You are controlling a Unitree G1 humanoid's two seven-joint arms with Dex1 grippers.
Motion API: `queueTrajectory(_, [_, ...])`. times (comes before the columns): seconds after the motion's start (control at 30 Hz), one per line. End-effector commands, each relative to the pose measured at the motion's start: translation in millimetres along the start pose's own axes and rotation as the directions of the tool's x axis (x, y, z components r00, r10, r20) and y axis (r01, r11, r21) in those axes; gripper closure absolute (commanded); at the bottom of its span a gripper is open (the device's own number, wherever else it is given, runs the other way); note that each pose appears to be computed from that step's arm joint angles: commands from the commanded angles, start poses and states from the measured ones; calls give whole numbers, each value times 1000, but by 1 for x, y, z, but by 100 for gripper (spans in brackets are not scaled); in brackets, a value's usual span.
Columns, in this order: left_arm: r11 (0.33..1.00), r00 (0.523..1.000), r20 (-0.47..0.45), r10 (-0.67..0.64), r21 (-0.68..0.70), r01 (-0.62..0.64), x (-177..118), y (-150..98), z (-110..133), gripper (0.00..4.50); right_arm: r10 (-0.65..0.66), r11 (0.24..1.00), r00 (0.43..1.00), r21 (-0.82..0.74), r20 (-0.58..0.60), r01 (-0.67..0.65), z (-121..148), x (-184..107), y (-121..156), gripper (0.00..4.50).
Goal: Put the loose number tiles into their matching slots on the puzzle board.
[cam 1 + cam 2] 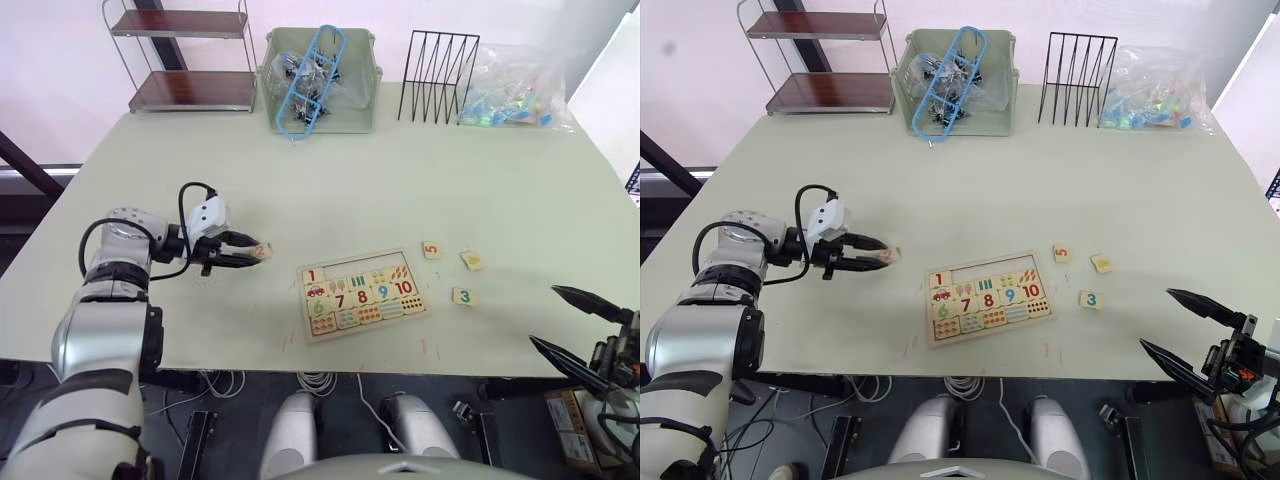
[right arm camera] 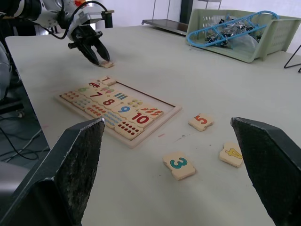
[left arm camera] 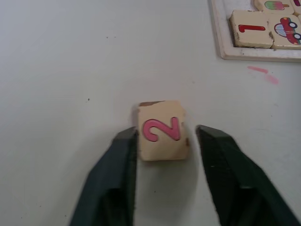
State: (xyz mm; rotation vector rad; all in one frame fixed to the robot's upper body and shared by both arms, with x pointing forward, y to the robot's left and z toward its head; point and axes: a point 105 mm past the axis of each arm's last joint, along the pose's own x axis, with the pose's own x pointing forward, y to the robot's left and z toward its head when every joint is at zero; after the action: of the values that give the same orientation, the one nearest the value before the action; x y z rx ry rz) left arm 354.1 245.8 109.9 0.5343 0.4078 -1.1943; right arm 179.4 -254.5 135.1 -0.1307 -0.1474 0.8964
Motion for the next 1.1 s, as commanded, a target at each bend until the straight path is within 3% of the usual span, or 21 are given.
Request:
queueTrajectory(0.03, [1000, 1000, -15, 14, 26, -13, -4, 1, -1, 315, 6, 1000, 1000, -30, 15, -5, 6, 0, 0, 0])
queueTrajectory(0.53, [1000, 1000, 4, 27, 3, -27, -3, 2, -1, 315, 3, 1000, 1000, -26, 15, -2, 4, 0, -1, 0])
queueTrajectory(0.93, [1000, 997, 80, 17, -27, -15, -5, 2, 7, 315, 6, 1000, 1000, -21, 14, -6, 3, 0, 0, 0])
queueTrajectory(1.1, [1000, 998, 59, 20, -4, -20, -6, 2, 6, 315, 8, 1000, 1000, -18, 15, -8, 3, 1, 0, 0])
